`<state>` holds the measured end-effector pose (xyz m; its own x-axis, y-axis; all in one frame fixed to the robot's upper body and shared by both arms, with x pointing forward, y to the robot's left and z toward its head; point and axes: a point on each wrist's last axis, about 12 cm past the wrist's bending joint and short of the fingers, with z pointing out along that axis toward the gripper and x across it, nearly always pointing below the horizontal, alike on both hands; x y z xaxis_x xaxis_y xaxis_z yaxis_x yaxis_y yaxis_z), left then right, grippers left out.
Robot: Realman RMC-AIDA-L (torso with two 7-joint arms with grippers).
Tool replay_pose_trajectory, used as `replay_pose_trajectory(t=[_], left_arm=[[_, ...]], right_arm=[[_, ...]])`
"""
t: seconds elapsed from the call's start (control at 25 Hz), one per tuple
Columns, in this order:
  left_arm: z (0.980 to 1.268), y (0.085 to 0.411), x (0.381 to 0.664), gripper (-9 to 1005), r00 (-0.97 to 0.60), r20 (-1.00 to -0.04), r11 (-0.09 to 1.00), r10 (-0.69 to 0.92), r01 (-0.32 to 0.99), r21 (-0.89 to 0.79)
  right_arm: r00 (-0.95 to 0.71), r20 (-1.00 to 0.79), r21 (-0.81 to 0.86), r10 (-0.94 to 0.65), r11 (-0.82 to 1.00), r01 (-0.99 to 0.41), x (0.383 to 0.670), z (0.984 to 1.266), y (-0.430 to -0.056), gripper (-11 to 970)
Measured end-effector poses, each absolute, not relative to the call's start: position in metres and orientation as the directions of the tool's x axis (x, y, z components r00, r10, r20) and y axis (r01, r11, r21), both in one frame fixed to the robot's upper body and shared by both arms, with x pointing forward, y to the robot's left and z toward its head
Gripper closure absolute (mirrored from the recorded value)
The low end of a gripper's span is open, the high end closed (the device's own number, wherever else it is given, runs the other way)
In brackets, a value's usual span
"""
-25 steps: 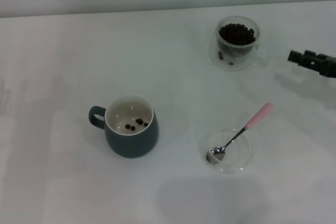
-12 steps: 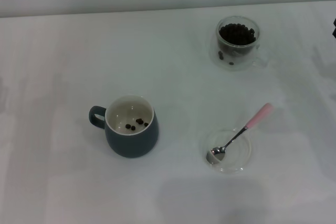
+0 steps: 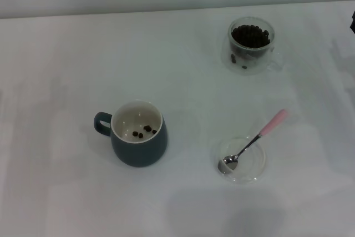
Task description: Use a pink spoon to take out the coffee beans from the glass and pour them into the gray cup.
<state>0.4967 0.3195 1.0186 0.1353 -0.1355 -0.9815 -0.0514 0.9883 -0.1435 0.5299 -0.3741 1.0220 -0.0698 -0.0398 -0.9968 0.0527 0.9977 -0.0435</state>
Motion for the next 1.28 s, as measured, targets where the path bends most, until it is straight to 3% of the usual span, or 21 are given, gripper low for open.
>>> replay_pose_trajectory(t=[0.4, 1.28], left_arm=[[1.02, 0.321, 0.499, 230, 0.144, -0.98, 0.987, -0.14, -0.061, -0.15], [1.017, 0.321, 0.508, 229, 0.093, -0.988, 0.989, -0.127, -0.065, -0.133]], right_arm=[[-0.095, -0.995, -0.04, -0.035, 0.997, 0.061, 0.546, 1.026, -0.372, 232], [-0.076, -0.997, -0.002, 0.008, 0.993, 0.119, 0.543, 1.028, -0.38, 232]])
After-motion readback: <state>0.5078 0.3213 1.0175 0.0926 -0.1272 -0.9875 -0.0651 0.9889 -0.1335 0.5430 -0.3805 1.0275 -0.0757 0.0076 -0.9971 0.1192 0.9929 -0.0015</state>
